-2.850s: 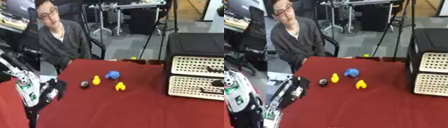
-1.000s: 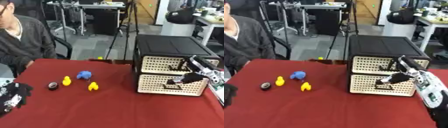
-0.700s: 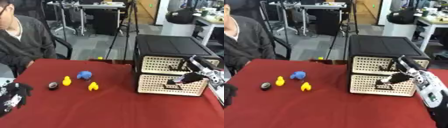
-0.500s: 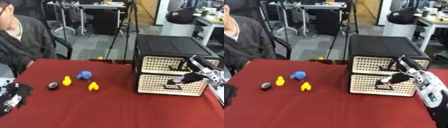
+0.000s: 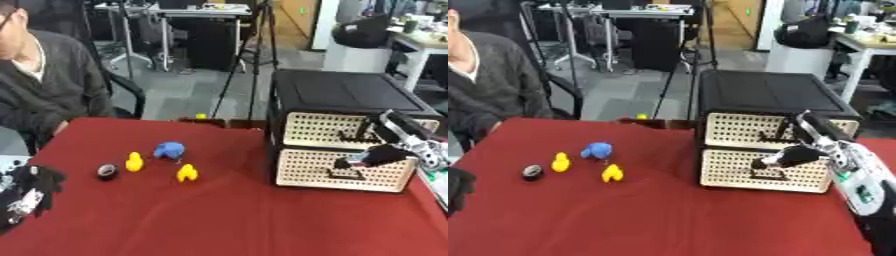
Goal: Pick up objects from table and place into drawer.
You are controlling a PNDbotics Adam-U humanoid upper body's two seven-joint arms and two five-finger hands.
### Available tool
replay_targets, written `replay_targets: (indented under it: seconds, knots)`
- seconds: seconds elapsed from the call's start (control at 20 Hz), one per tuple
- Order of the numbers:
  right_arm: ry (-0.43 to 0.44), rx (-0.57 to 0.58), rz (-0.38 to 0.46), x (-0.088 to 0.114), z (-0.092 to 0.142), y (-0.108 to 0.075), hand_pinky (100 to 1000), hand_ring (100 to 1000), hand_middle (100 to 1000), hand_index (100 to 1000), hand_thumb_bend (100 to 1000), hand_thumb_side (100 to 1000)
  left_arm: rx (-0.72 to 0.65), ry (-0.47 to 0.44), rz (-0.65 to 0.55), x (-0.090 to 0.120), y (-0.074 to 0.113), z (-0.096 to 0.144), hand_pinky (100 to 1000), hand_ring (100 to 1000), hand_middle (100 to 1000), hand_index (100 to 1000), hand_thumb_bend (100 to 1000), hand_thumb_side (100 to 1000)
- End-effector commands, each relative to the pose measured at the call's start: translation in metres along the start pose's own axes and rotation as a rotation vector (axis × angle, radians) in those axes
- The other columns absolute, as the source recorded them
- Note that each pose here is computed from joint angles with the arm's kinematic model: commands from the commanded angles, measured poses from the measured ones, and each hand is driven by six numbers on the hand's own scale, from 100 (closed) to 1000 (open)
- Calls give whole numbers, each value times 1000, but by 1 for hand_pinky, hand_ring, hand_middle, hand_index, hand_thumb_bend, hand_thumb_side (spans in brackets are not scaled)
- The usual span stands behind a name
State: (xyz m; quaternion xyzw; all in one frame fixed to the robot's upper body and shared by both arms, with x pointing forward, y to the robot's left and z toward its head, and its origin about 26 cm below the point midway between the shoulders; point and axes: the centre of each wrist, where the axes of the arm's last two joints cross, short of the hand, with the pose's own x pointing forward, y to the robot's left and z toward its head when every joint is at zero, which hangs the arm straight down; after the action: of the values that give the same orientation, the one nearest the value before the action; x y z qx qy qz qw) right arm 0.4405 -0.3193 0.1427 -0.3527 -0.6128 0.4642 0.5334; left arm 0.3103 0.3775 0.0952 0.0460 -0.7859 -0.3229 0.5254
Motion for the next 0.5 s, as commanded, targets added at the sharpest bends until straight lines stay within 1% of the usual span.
replay_targets:
  seconds: [0.05,0.4,0.5]
  knots:
    - [6,-11,18,-1,-1,-8,138,100,100,721,1000,466,-1,-15,-20,5,6,-3,227,355,478,684,100,661]
    - [14,-8,28,-3,-1,-8,137,100,100,720,1000,465,-1,-15,-21,5,7,-3,227,355,478,684,100,661]
    - [18,-1,29,-4,-1,-6,137,100,100,700,1000,459,-1,-16,-21,5,6,-3,227,355,478,684,100,661]
